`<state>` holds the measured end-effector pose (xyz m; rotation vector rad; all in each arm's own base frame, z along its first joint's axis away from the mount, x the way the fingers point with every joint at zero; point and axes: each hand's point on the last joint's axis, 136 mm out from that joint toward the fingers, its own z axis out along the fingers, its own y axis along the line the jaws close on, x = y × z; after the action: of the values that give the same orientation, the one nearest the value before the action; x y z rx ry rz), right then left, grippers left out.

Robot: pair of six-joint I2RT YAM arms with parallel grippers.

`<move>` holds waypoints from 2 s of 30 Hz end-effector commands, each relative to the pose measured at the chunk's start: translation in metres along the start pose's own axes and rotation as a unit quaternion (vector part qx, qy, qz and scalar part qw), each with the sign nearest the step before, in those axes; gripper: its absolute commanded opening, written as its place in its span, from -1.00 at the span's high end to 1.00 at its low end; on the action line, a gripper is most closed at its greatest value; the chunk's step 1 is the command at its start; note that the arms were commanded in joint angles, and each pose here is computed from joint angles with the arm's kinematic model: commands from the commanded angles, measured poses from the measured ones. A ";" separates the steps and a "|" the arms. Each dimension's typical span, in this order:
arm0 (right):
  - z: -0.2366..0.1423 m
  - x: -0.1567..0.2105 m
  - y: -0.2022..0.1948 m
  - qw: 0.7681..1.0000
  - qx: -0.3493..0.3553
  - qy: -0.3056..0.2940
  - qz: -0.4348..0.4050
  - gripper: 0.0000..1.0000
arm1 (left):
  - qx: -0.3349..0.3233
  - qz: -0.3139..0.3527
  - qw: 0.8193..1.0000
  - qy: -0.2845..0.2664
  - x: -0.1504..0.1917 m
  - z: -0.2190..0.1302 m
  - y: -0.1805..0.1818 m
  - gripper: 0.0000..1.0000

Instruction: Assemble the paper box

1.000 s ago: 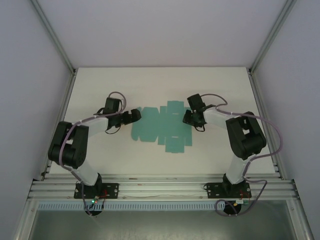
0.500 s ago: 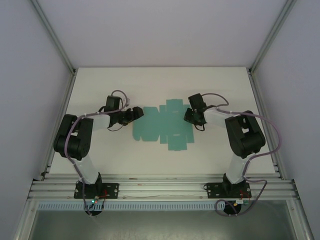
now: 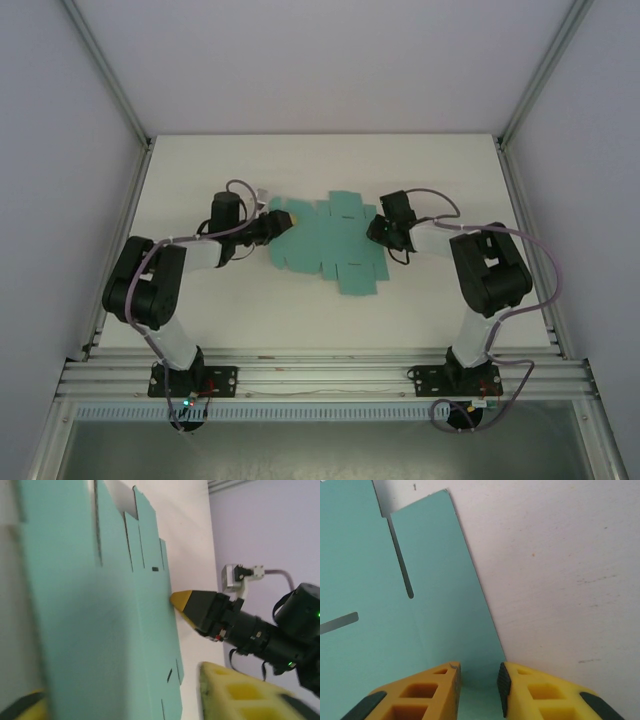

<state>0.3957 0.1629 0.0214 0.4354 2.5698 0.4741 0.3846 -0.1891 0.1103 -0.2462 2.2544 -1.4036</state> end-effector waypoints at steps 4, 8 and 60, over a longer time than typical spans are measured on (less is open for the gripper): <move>0.001 0.061 -0.034 0.993 0.047 0.106 -0.001 0.30 | -0.085 0.064 0.994 0.005 -0.001 -0.009 0.005 0.58; -0.028 0.033 -0.016 0.997 -0.009 0.078 -0.014 0.05 | -0.058 0.092 0.994 -0.015 -0.011 -0.015 -0.020 0.89; -0.199 -0.027 0.041 0.921 -0.113 -0.114 -0.356 1.00 | -0.026 0.153 0.977 -0.147 -0.025 -0.100 -0.111 -0.71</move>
<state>0.3180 0.1645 0.2368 -0.3881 2.1545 0.7372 0.3439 -0.1746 0.2871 0.0220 1.8698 -1.2939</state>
